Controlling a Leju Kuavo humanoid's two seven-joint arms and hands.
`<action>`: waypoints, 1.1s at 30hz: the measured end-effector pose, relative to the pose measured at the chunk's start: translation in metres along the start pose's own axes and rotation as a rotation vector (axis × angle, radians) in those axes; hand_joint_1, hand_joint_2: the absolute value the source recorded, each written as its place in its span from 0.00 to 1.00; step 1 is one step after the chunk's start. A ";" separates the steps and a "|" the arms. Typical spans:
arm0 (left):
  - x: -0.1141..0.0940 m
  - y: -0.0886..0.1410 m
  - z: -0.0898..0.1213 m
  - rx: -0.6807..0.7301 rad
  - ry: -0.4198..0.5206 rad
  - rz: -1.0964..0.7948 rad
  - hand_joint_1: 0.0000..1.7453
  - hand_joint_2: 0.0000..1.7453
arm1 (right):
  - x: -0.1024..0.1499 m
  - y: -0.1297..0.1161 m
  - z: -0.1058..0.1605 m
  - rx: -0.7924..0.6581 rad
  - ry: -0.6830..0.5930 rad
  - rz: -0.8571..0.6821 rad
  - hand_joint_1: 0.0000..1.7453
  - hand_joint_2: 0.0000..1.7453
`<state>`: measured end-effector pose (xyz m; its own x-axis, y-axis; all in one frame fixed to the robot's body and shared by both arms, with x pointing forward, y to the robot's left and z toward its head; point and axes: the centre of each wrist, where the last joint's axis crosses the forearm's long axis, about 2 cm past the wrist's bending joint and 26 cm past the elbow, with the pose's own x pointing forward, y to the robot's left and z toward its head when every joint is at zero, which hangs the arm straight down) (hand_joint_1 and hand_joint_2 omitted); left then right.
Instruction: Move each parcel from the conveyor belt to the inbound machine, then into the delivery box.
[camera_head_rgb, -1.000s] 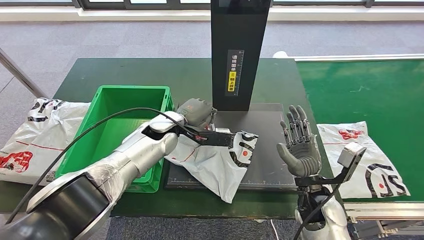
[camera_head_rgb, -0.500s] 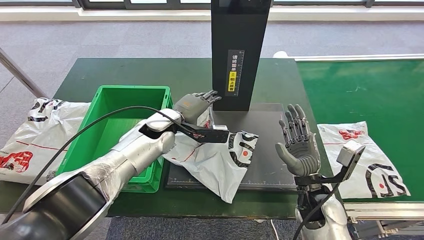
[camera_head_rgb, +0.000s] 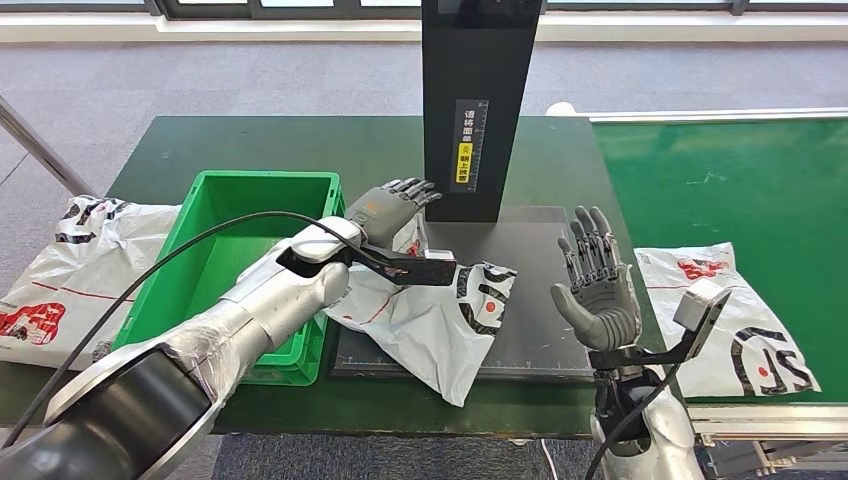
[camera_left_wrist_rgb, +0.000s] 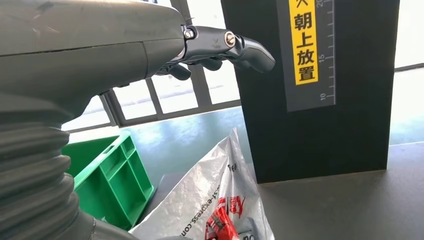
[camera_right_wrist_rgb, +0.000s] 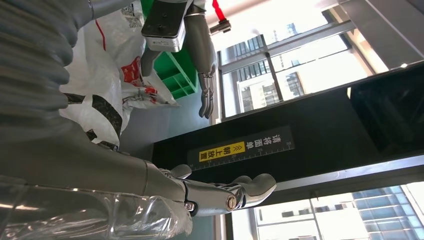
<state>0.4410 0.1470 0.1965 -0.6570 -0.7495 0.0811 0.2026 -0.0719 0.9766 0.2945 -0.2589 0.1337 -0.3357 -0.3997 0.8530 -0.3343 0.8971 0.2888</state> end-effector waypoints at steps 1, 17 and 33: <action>0.000 0.000 0.000 -0.005 0.001 -0.001 0.00 1.00 | 0.000 0.000 -0.001 0.001 -0.001 0.000 0.00 1.00; -0.003 -0.019 0.003 -0.196 0.058 0.040 0.00 1.00 | 0.000 0.000 -0.007 0.014 0.000 0.010 0.00 1.00; 0.002 -0.034 0.003 -0.296 0.075 0.079 0.00 1.00 | -0.001 0.000 -0.005 0.012 0.004 0.006 0.00 1.00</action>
<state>0.4303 0.1501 0.1642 -0.5778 -0.8060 0.1286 0.4608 -0.1921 0.8664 0.2995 -0.2576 0.1354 -0.3339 -0.3933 0.8566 -0.3430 0.8972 0.2782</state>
